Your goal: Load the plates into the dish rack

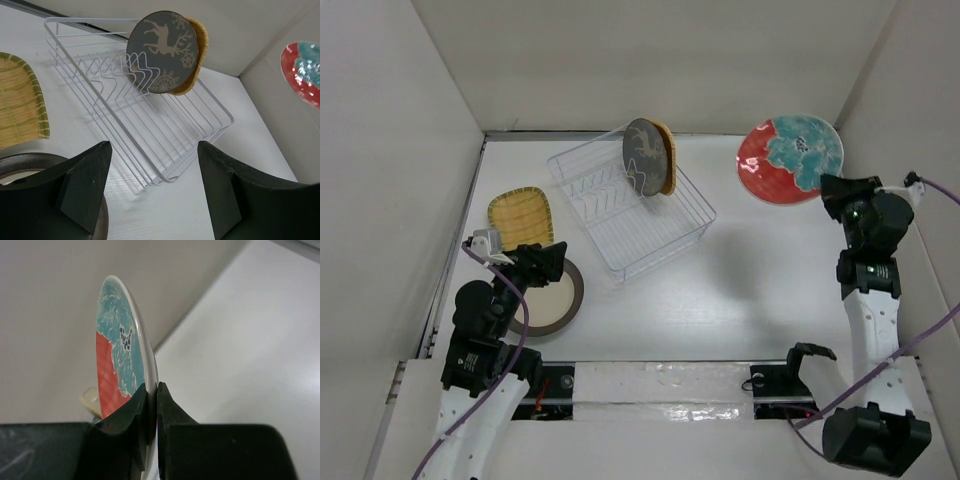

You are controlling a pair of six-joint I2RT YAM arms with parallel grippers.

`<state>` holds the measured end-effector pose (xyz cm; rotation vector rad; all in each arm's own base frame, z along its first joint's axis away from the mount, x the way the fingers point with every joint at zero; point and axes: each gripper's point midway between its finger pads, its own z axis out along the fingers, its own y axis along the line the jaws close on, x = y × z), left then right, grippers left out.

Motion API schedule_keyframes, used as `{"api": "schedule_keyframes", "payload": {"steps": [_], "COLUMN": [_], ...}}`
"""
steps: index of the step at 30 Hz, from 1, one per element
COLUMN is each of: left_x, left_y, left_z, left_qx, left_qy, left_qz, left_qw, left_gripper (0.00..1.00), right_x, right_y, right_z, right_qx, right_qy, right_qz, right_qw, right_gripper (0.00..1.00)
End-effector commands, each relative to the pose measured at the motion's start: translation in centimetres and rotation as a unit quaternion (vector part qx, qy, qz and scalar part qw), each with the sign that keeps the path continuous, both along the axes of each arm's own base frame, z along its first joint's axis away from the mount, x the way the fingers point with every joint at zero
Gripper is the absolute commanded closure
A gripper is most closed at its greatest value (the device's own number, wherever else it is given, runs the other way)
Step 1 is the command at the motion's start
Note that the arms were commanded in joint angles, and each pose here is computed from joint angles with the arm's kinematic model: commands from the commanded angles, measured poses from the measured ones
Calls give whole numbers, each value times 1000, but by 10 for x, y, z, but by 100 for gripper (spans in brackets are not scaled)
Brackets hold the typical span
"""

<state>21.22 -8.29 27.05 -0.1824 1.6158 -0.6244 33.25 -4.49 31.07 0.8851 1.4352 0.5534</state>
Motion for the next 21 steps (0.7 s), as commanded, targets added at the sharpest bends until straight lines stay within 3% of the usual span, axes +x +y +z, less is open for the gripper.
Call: {"api": "schedule_keyframes", "payload": {"steps": [1, 8, 9, 11, 12, 14, 16, 21], "left_x": [3, 2, 1, 0, 0, -1, 0, -1], "left_y": [-1, 0, 0, 1, 1, 1, 1, 1], "left_z": [8, 10, 11, 12, 12, 14, 13, 13], "left_qx": [-2, -3, -4, -5, -5, -6, -6, -5], "left_qy": [-15, -20, -22, -25, -25, -28, -26, -28], "left_qz": [-1, 1, 2, 4, 4, 4, 3, 2], "left_qw": [1000, 1000, 1000, 1000, 1000, 1000, 1000, 1000], "left_gripper": [34, 34, 34, 34, 34, 34, 34, 34], "right_x": [-19, 1, 21, 19, 39, 49, 75, 116], "right_y": [66, 171, 189, 223, 241, 254, 286, 309], "right_z": [153, 203, 186, 210, 192, 217, 187, 198], "right_qx": [-60, -125, -156, -172, -205, -219, -257, -326], "right_qy": [-201, -215, -181, -198, -172, -186, -144, -133], "right_qz": [108, 199, 213, 227, 233, 216, 241, 190], "right_qw": [972, 948, 948, 938, 935, 933, 925, 917], "right_gripper": [100, 100, 100, 100, 100, 100, 100, 100]}}
